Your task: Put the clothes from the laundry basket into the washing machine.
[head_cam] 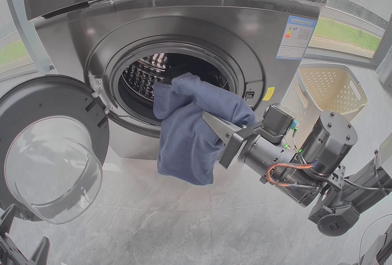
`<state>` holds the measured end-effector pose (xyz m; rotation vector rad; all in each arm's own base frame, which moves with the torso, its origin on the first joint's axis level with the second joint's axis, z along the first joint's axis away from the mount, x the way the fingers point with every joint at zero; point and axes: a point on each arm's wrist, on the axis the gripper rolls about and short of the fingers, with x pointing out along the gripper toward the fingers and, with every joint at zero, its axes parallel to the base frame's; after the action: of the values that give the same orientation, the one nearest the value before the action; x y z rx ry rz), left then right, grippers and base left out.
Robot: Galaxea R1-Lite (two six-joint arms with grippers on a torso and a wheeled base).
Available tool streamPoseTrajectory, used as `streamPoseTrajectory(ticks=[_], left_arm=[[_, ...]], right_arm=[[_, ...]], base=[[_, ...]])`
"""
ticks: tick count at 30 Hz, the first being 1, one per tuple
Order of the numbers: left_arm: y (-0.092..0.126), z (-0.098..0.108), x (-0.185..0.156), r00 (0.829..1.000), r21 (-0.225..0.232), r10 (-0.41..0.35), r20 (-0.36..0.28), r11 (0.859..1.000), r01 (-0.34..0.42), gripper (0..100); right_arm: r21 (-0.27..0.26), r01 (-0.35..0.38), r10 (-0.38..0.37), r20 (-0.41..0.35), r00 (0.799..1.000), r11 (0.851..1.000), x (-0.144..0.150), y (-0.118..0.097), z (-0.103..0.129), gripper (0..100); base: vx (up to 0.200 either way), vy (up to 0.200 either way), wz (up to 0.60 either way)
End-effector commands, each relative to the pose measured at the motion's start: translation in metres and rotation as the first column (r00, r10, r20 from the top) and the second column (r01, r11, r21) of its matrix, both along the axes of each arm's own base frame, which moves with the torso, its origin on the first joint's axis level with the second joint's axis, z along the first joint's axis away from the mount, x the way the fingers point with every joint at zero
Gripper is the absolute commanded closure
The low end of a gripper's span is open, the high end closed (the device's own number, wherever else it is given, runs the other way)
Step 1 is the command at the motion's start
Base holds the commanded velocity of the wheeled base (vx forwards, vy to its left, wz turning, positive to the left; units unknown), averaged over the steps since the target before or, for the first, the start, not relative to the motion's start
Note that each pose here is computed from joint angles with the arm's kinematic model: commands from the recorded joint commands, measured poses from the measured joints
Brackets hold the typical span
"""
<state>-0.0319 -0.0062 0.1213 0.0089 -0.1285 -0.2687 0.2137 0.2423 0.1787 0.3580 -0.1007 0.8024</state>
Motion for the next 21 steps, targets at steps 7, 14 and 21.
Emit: streamPoseTrajectory(ticks=[7,14,21], left_arm=[[-0.007,0.020,0.064,0.888,-0.034,-0.338,-0.313,0.938,0.346,0],[-0.018,0.022,0.115,0.802,-0.076,-0.452,-0.392,0.884,0.461,0],[-0.040,0.014,0.143,0.676,-0.113,-0.544,-0.497,0.813,0.572,0]], right_arm=[[0.047,0.006,-0.008,0.037,0.999,0.999,0.013,0.016,-0.003,100],[0.054,0.006,-0.009,0.043,0.999,0.999,0.015,0.017,-0.001,100],[0.070,0.008,-0.012,0.055,0.998,0.997,0.014,0.015,0.001,100]], base=[[0.000,0.000,0.00],[0.000,0.000,0.00],[0.000,0.000,0.00]])
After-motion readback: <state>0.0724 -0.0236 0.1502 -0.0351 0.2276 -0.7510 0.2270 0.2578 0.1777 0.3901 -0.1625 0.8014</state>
